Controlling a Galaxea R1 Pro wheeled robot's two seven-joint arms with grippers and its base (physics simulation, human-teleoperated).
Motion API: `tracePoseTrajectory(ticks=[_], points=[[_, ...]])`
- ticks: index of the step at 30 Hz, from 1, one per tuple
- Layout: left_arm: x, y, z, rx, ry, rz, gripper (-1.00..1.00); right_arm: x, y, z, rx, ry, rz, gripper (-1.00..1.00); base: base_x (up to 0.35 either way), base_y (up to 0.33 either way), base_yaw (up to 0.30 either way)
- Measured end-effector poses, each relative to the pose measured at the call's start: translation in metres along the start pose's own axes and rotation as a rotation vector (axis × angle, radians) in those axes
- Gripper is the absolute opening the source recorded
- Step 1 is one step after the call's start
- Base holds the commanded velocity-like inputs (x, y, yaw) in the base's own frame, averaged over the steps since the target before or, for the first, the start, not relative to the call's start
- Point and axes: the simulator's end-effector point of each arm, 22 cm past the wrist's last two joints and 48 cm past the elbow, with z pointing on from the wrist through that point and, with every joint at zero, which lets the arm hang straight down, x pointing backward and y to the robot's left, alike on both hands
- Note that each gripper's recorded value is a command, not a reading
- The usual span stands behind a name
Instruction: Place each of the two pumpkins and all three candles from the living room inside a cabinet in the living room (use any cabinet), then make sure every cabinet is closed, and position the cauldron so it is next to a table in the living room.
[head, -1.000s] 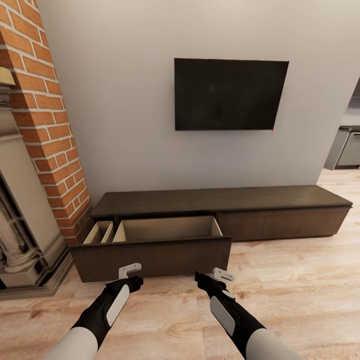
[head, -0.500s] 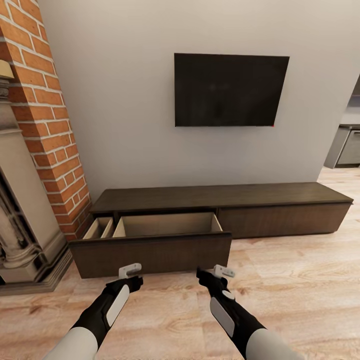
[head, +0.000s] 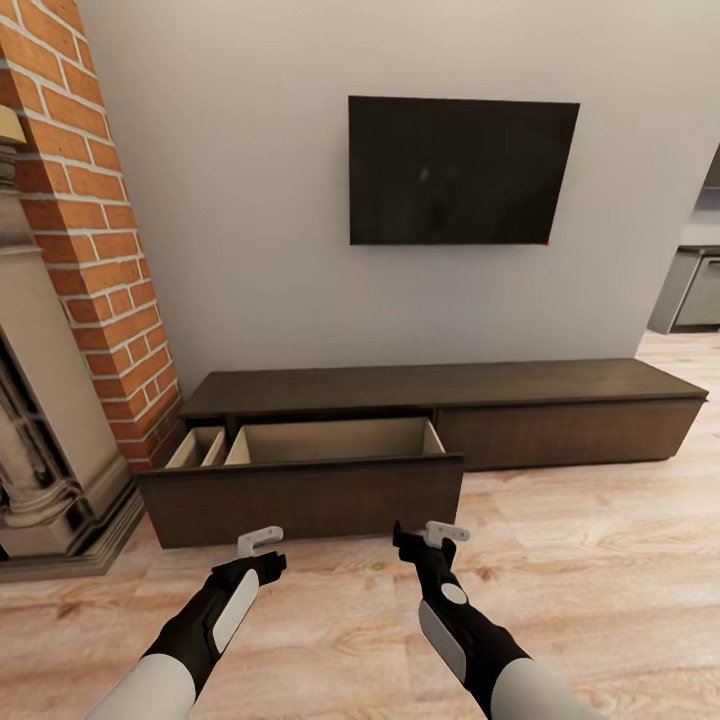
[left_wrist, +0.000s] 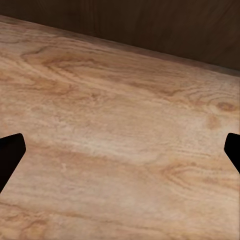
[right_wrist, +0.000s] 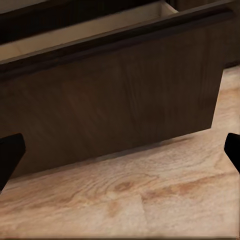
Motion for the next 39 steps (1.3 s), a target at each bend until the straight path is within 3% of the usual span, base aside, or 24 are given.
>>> tracePoseTrajectory(ticks=[10,25,39], points=[[0.017,0.004,0.013,-0.001,-0.003,0.0,1.0,0.025,0.0,0.002,-0.027,0.01,-0.007,1.0,0.0,0.0,0.0],[0.022,0.01,0.035,-0.016,-0.074,-0.014,1.0,0.068,-0.007,0.01,-0.019,0.098,-0.015,1.0,0.0,0.0,0.0],[0.016,0.005,0.033,-0.007,-0.104,-0.025,1.0,0.069,-0.008,0.01,-0.019,0.1,-0.015,1.0,0.0,0.0,0.0]])
